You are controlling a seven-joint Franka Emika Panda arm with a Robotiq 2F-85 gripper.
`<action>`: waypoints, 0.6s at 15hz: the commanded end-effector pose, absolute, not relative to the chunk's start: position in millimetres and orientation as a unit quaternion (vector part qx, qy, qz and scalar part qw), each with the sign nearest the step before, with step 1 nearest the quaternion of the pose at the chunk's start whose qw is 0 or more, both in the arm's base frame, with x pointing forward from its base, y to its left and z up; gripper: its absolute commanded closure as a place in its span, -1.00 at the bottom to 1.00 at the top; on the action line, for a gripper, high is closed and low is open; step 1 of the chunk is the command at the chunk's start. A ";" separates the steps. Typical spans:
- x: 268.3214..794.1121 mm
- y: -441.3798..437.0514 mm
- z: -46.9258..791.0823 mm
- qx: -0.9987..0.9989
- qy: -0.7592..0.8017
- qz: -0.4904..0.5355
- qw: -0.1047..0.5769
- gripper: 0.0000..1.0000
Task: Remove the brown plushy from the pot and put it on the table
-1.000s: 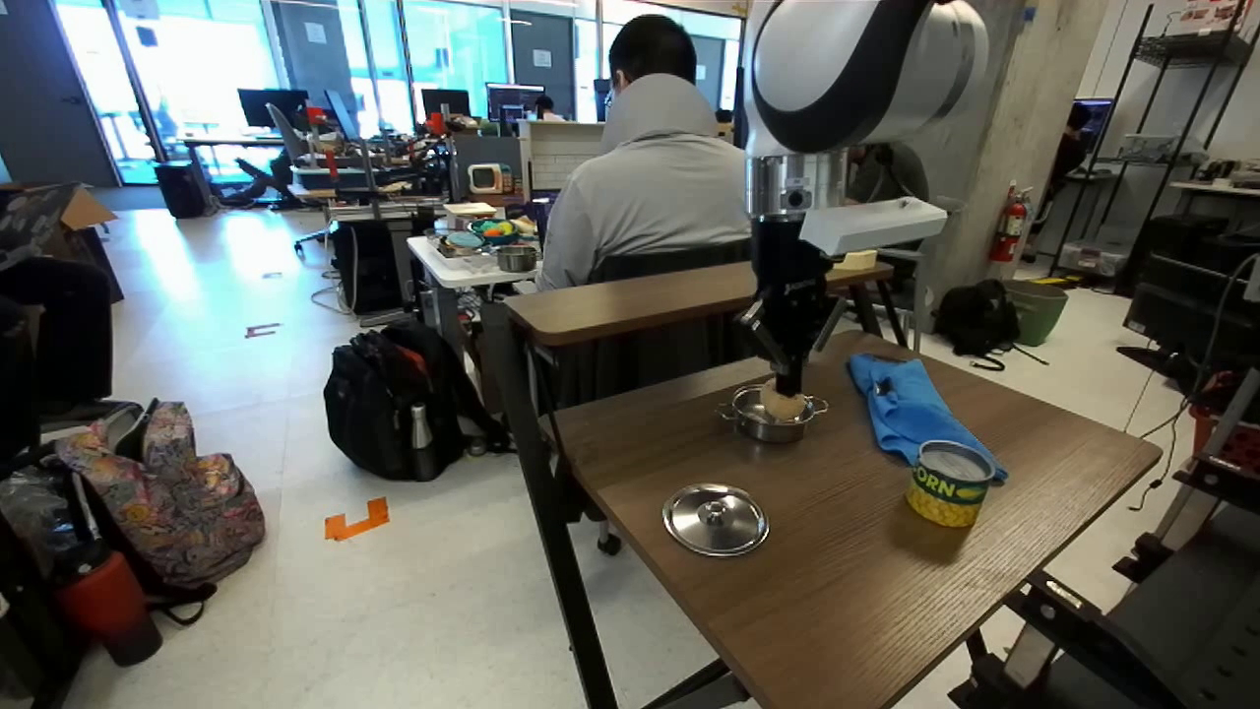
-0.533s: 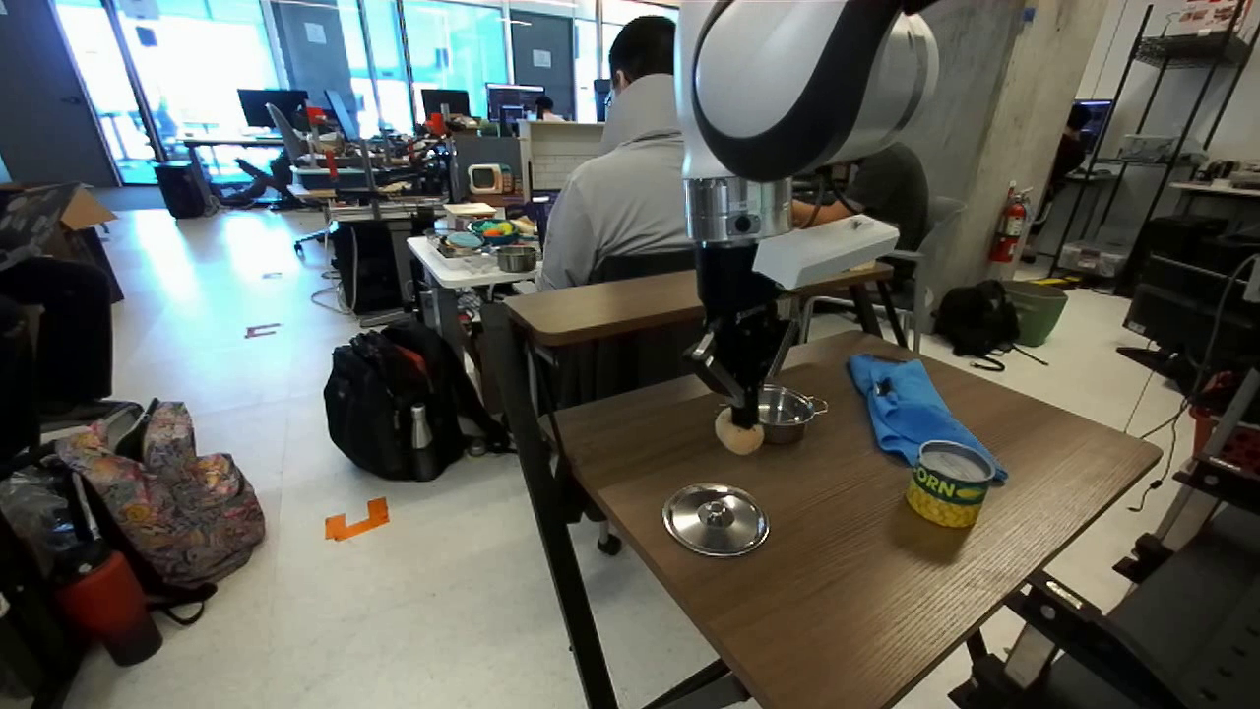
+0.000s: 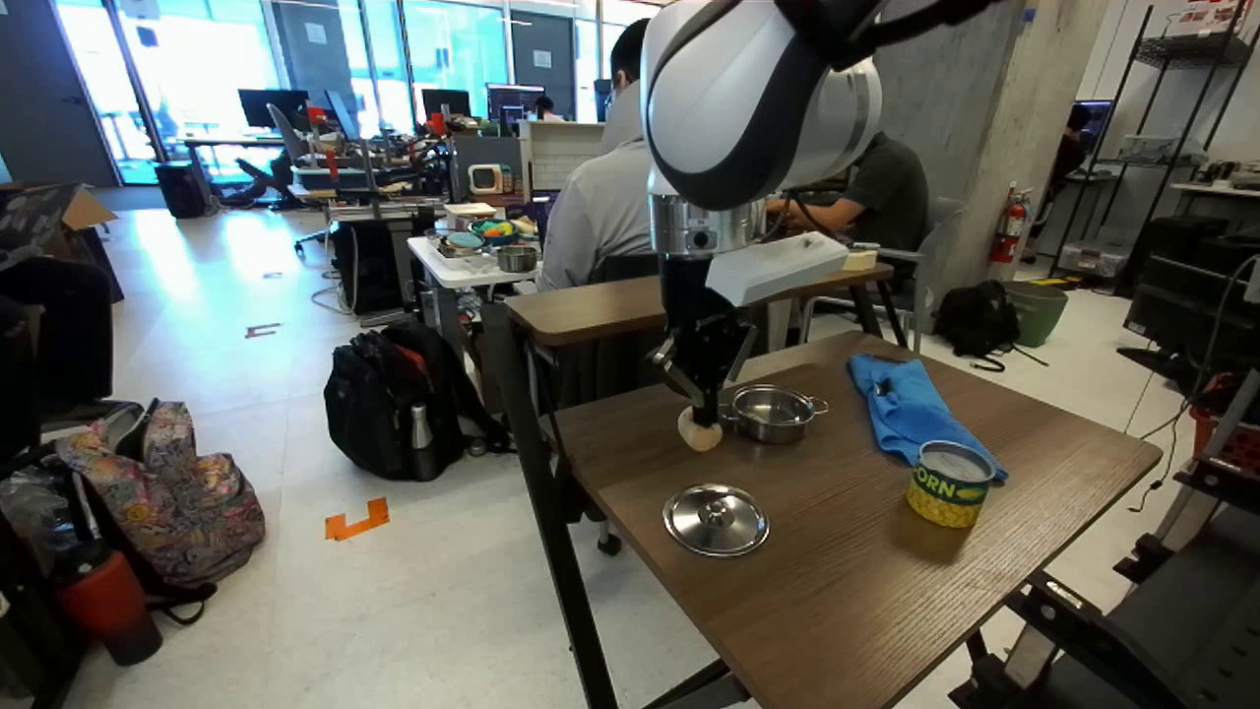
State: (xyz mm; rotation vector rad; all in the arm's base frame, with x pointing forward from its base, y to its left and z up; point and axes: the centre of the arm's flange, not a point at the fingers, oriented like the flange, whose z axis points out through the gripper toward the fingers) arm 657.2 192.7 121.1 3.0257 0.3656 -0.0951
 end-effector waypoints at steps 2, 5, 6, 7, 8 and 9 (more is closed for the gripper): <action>684.1 199.9 96.7 0.992 0.109 -0.028 0.054 0.98; 684.9 200.5 89.7 0.994 0.096 -0.030 0.048 0.40; 685.1 200.1 90.5 0.994 0.092 -0.030 0.046 0.28; 684.8 199.2 91.9 0.995 0.088 -0.028 0.047 0.16; 683.4 196.9 98.4 0.995 0.081 -0.020 0.045 0.03; 679.8 193.0 109.5 0.996 0.076 -0.019 0.041 -0.13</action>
